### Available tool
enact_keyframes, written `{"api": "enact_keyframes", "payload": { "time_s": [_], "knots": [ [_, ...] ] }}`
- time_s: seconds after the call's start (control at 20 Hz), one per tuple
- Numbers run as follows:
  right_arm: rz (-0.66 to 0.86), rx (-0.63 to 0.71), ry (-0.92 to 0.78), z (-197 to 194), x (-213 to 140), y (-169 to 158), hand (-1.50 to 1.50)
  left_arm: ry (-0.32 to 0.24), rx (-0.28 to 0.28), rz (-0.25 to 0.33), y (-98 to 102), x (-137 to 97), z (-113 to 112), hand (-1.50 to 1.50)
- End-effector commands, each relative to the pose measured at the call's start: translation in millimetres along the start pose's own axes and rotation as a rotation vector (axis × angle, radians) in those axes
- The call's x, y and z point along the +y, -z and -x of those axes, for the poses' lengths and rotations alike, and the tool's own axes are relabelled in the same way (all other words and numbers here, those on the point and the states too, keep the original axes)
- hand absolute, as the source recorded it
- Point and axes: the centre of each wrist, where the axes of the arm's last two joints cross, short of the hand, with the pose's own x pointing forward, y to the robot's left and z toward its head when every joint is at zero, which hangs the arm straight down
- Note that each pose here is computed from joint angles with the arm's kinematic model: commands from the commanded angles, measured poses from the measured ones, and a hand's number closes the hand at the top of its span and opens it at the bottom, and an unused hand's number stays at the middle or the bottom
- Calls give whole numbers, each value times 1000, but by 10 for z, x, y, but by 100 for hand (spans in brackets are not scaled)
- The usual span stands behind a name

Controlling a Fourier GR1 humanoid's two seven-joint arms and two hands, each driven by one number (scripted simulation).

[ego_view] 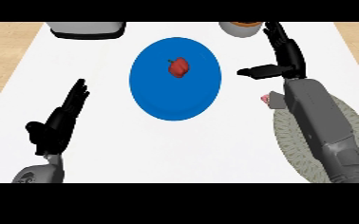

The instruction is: Pick the bell pepper from the placemat and place it in the plate

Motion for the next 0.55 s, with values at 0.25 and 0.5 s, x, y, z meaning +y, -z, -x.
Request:
{"api": "enact_keyframes", "payload": {
  "time_s": [0.25,0.5],
  "knots": [
    [-74,-14,-37,309,-428,-220,-150,-12,6,3,69,8,51,0],
    [-28,-35,-74,460,-426,-360,-150,10,8,5,-28,69,-71,0]
  ]
}}
